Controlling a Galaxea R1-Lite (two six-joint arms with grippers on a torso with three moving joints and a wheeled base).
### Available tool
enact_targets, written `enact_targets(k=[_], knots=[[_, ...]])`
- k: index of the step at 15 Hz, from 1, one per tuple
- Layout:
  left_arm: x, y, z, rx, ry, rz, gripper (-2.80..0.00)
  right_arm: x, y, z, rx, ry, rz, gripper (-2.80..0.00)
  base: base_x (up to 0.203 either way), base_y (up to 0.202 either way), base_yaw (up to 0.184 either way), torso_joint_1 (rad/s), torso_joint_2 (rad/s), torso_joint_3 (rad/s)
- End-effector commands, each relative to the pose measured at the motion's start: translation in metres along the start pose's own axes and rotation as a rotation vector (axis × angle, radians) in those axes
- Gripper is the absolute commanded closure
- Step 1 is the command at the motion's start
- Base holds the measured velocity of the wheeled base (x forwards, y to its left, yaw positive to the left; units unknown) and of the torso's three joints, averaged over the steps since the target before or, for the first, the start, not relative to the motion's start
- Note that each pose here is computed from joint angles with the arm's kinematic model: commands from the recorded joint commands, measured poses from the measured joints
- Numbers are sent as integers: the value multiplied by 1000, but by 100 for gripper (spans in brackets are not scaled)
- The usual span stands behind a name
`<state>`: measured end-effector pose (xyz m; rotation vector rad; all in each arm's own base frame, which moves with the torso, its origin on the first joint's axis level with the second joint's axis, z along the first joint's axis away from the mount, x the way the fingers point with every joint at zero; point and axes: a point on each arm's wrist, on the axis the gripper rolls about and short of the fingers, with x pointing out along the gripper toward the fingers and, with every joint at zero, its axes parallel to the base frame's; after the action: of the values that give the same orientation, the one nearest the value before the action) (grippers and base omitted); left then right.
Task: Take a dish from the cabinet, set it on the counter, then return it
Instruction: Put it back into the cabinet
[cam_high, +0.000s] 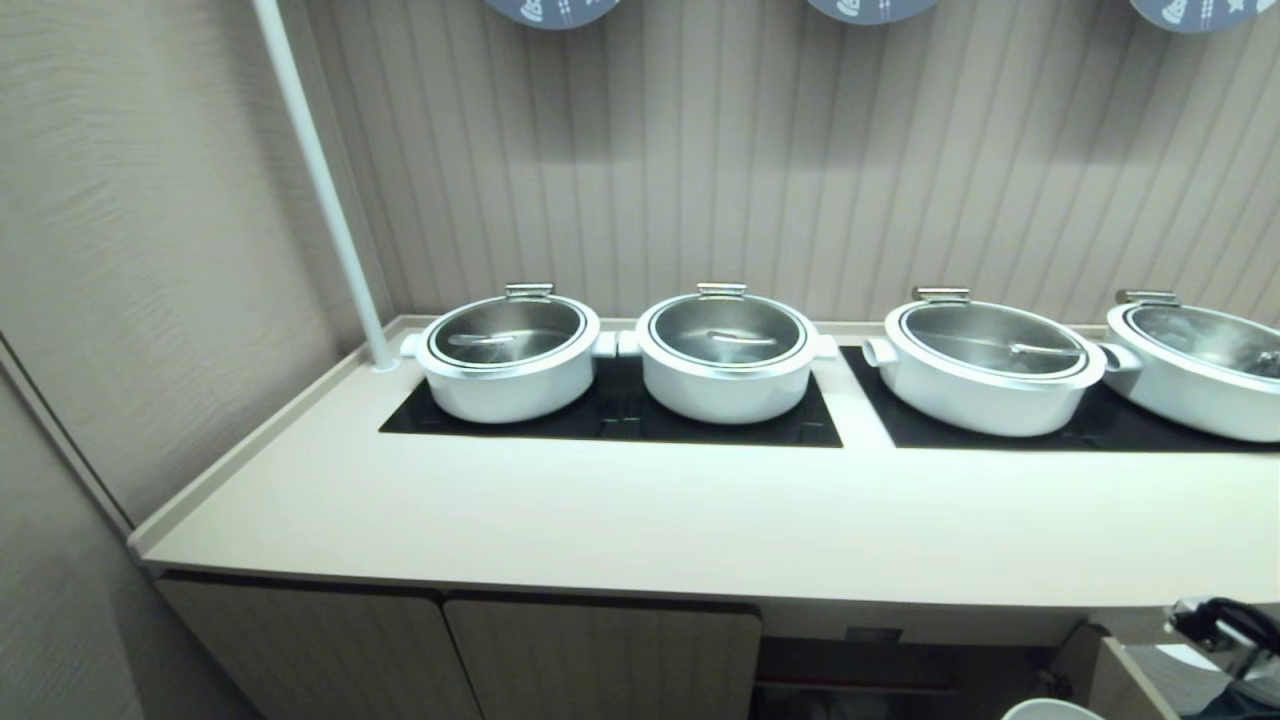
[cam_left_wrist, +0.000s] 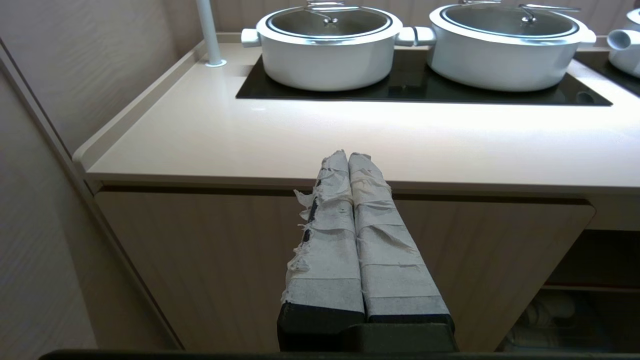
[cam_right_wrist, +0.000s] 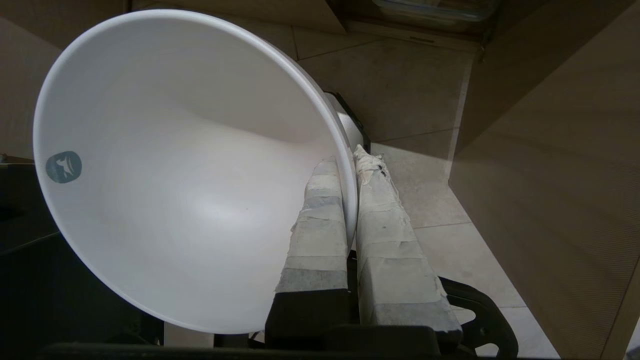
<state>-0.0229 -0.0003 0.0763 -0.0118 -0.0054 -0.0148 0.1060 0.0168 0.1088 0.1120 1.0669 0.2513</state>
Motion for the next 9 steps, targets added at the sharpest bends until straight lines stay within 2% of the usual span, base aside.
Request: enact_targets(k=[1, 5, 9], knots=[[0, 0, 0, 0, -1, -1, 0, 0, 0, -1, -3, 1, 7, 0, 0, 0, 0, 0, 0, 0], [0, 0, 0, 0, -1, 0, 0, 3, -1, -12, -32, 30, 22, 0, 0, 0, 0, 0, 0, 0], [0, 0, 0, 0, -1, -1, 0, 2, 0, -9, -31, 21, 22, 0, 0, 0, 0, 0, 0, 0]])
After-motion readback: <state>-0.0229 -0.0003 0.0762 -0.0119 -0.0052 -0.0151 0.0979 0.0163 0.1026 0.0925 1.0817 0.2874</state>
